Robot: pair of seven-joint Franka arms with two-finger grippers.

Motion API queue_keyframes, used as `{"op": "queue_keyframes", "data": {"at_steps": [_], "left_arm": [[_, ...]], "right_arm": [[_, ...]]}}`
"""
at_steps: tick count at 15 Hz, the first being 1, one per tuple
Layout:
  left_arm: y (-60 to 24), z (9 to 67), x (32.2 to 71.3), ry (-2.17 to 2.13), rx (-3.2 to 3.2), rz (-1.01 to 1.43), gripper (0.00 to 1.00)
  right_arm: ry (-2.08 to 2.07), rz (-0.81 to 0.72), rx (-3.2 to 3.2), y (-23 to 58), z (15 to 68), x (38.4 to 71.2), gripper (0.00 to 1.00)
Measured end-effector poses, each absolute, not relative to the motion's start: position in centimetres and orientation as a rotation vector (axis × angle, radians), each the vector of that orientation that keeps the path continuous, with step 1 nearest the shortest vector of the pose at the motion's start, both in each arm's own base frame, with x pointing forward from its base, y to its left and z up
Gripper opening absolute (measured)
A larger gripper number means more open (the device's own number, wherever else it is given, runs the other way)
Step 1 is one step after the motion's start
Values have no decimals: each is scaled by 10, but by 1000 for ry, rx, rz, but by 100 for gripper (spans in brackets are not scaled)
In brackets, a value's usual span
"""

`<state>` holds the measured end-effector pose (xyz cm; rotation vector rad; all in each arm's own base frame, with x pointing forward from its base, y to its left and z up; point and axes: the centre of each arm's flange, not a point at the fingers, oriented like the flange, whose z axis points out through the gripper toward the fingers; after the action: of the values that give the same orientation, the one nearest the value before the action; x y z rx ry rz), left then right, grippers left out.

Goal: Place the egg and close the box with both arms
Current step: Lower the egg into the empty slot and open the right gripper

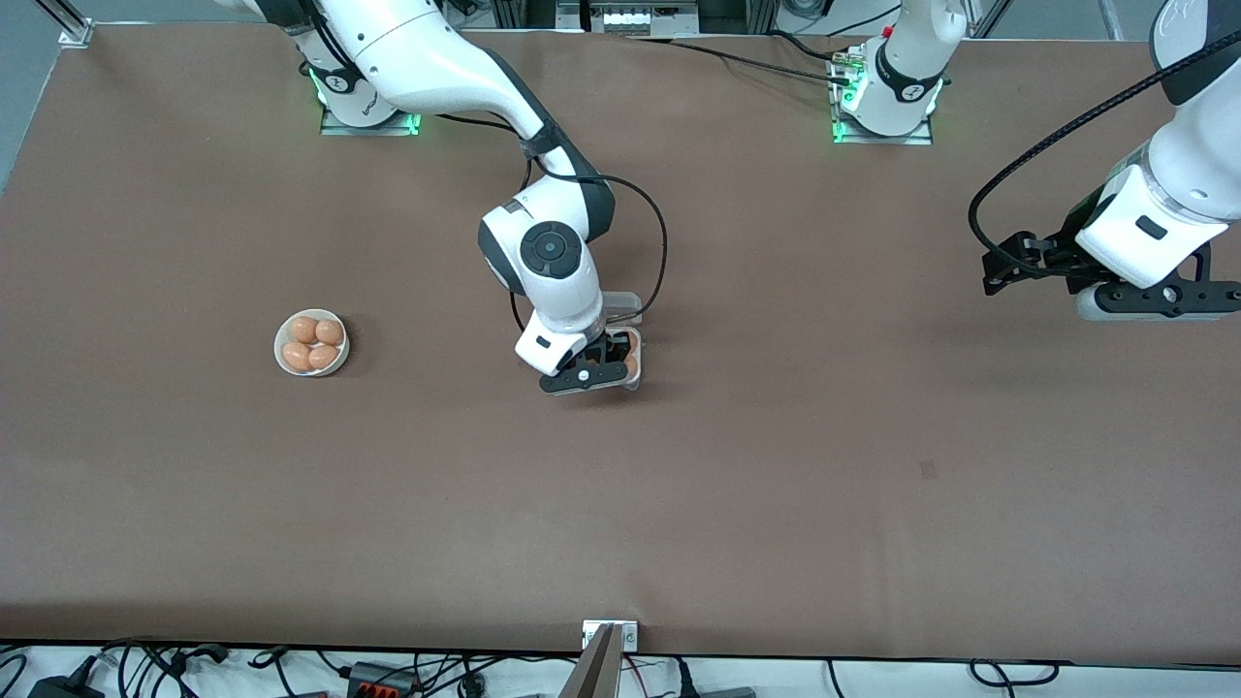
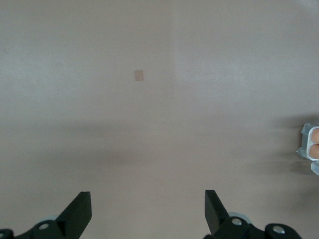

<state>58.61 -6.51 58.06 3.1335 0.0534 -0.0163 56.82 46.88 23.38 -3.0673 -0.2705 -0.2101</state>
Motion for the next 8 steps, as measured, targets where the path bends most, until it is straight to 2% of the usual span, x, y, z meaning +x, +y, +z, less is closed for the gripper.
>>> {"op": "queue_keyframes", "data": {"at_steps": [8], "left_arm": [[-66,568,591,53,3131,-54,100]], "right_arm": [[-281,-198,-3074,470,229,563,46]]}}
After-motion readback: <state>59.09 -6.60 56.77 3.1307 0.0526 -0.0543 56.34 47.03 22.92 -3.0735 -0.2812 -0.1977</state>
